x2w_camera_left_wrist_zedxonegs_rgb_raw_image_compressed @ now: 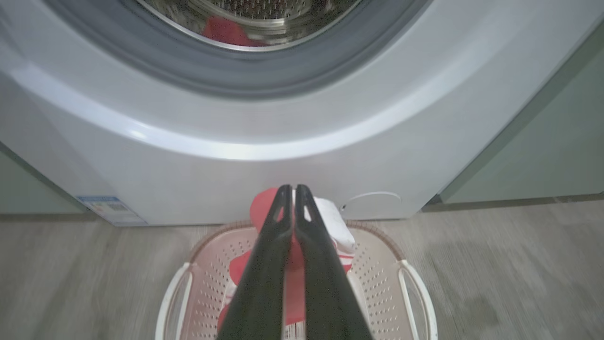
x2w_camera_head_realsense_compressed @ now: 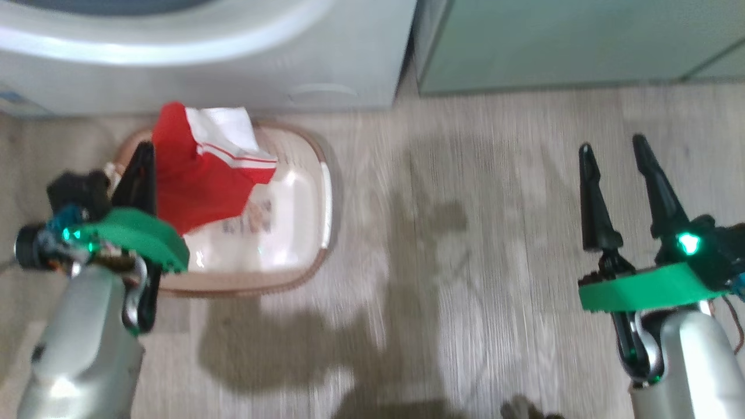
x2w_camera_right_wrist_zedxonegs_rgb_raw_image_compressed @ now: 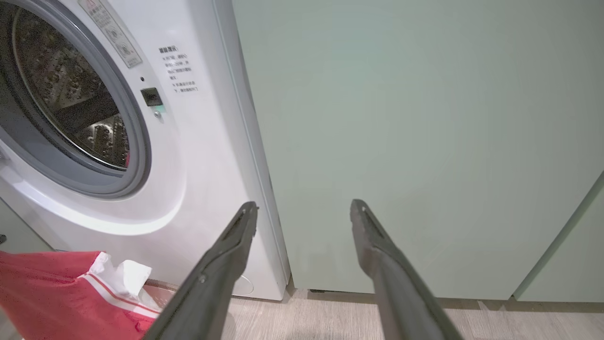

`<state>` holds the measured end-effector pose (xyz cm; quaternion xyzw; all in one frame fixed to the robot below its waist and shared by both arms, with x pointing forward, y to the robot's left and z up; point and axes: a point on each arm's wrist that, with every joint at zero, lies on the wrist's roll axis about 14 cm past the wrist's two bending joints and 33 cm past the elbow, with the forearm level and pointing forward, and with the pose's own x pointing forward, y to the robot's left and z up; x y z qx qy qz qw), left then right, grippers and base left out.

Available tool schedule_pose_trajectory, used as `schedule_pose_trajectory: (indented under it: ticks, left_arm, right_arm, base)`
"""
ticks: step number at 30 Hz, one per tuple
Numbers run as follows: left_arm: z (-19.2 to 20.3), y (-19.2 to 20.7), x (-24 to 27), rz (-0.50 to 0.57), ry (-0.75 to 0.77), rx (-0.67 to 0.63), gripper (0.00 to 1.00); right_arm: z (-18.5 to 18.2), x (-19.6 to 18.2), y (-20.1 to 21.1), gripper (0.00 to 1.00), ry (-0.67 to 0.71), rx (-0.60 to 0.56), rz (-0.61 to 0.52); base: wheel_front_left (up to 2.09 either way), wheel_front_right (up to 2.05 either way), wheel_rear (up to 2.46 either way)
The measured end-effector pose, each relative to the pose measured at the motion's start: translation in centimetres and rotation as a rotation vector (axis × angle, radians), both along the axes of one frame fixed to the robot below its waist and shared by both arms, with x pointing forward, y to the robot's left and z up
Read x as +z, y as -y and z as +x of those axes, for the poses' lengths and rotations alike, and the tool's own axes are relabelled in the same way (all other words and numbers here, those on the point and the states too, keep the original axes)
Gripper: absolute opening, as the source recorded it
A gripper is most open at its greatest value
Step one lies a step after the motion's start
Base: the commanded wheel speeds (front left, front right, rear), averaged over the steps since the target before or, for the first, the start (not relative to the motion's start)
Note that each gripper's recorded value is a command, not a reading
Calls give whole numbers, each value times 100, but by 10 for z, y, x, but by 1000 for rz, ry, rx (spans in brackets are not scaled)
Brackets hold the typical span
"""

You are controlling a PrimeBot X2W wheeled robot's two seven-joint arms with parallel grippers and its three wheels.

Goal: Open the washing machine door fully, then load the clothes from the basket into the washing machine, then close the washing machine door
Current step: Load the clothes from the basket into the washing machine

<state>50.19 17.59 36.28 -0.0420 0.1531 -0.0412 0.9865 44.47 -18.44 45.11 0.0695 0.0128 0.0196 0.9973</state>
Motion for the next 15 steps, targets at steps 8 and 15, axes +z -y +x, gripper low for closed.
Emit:
schedule_pose_trajectory:
  ticks: [8,15]
  left_arm:
    - [-38,-7,119,23,312,20,0]
    - [-82,-10,177,40,423,33,0]
  right_arm:
    - [-25,39,-3,100,55,10,-1]
    - [-47,64,-10,100,102,31,3]
  base:
    - [0,0,0]
    - [0,0,0]
